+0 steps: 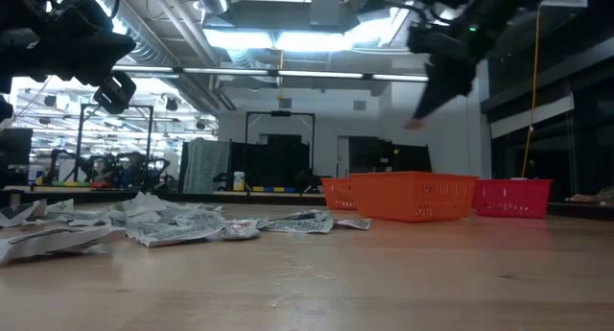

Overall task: Pick & Place First Aid Supplies
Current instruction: Put the orange ointment pack into the top red bin

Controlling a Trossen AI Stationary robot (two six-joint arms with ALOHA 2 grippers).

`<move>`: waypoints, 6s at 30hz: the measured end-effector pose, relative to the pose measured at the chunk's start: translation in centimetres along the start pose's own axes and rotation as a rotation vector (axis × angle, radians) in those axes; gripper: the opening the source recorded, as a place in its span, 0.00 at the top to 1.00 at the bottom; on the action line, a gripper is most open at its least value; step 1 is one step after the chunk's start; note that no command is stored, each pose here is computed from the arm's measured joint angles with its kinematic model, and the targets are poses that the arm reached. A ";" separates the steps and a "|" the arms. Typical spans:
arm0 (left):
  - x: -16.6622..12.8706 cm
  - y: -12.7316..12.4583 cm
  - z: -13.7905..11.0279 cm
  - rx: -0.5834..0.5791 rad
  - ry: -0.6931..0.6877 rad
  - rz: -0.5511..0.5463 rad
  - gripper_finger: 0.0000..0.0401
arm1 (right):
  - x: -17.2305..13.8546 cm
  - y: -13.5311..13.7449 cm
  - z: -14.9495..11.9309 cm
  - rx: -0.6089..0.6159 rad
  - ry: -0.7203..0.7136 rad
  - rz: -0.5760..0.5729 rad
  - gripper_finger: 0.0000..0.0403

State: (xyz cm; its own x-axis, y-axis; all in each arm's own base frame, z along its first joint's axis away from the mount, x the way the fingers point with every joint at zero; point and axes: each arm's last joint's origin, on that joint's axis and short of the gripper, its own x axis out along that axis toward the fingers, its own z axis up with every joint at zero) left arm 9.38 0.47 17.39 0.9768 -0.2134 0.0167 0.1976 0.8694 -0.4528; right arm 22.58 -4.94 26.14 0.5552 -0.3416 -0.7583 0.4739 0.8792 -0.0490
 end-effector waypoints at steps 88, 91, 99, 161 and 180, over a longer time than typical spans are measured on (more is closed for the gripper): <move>0.0 0.0 0.0 0.000 0.000 0.000 0.96 | 0.9 0.2 2.7 -0.196 -0.531 0.463 0.55; 0.0 0.0 0.0 0.000 0.000 0.000 0.96 | 0.7 2.2 2.3 -0.288 -0.535 0.513 0.55; 0.0 0.0 0.0 0.000 0.000 0.000 0.96 | 0.8 5.8 1.4 -0.508 -0.563 0.589 0.55; 0.0 0.0 0.0 0.000 0.000 0.000 0.96 | 16.0 16.1 -2.6 -0.691 -0.148 0.625 0.55; 0.0 0.0 0.0 0.000 0.000 0.000 0.96 | 16.1 16.0 -2.7 -0.681 -0.141 0.569 0.98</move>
State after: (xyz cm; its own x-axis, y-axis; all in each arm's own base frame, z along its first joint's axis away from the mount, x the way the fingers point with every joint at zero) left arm 9.38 0.47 17.39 0.9768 -0.2136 0.0165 0.1978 0.8693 -0.4529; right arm 37.30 4.52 11.36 0.6827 0.2072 -0.7007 -0.3810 0.9192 -0.0993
